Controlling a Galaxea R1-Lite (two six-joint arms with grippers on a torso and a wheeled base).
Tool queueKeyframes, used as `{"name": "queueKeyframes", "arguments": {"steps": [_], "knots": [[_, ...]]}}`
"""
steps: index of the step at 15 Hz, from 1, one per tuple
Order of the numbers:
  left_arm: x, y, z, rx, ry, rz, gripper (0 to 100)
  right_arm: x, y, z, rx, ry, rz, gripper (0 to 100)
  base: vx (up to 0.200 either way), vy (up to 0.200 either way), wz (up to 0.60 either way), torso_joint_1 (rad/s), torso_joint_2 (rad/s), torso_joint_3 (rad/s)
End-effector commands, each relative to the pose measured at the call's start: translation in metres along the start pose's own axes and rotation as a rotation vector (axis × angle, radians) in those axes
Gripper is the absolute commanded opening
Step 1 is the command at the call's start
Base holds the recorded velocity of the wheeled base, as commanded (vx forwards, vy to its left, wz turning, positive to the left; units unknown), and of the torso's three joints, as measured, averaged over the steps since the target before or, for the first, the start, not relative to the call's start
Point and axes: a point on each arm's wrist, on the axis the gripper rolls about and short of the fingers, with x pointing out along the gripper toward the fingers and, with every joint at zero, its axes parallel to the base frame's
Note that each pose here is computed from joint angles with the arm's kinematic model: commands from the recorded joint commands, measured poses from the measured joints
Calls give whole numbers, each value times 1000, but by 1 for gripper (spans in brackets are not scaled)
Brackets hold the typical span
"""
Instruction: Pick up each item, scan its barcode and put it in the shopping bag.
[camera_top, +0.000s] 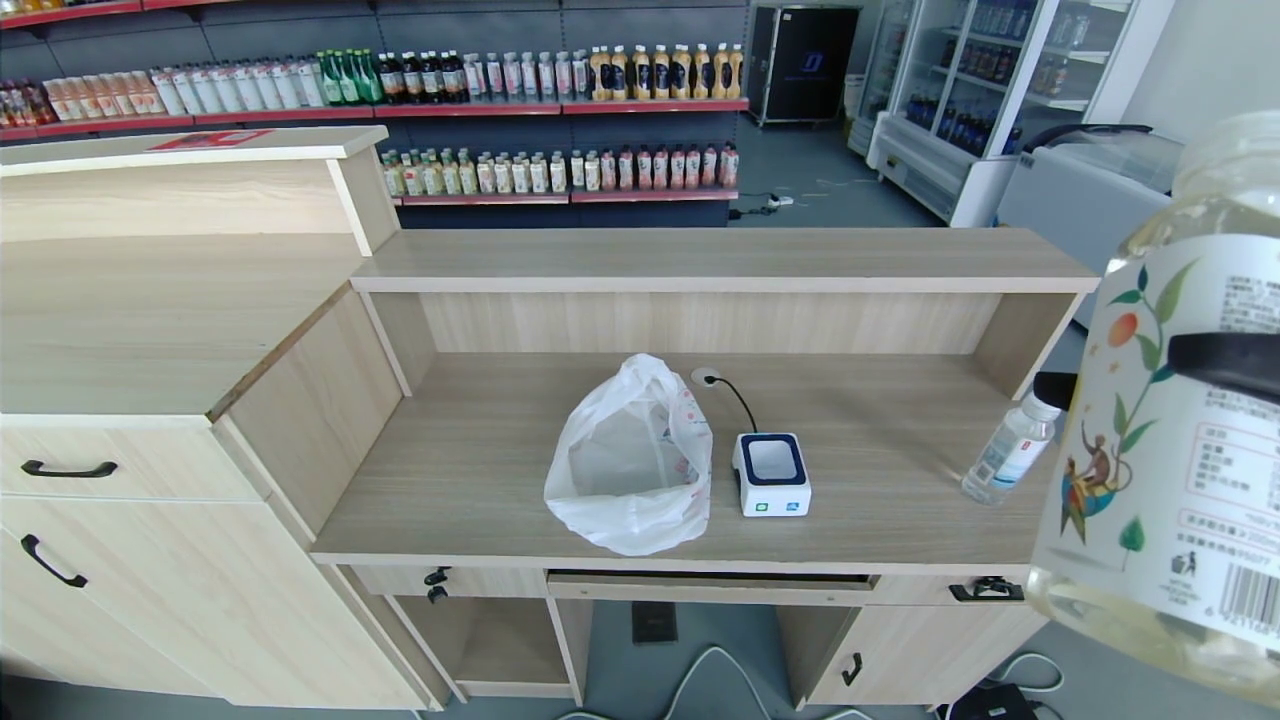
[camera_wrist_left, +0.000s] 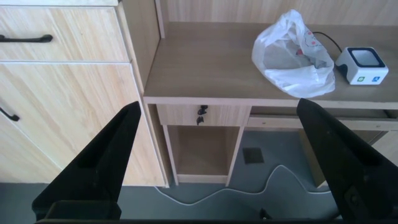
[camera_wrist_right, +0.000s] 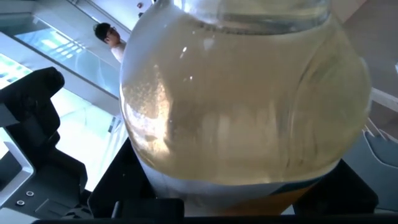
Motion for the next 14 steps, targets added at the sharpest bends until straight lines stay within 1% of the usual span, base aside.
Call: {"name": "queueKeyframes", "arguments": {"steps": [1, 7, 10, 13, 14], "knots": [[0, 0, 0, 0, 1, 1, 100, -1, 3, -1, -7, -2, 5, 0, 0, 0, 0, 0, 0, 0], [0, 0, 0, 0, 1, 1, 100, -6, 8, -2, -26, -14, 5, 0, 0, 0, 0, 0, 0, 0], [0, 0, 0, 0, 0, 1, 100, -7, 6, -2, -29, -62, -50, 0, 0, 0, 0, 0, 0, 0], [0, 0, 0, 0, 0, 1, 100, -8, 6, -2, -32, -86, -74, 0, 0, 0, 0, 0, 0, 0], [0, 0, 0, 0, 0, 1, 100, -11, 2, -5, -42, -109, -117, 0, 0, 0, 0, 0, 0, 0]]}}
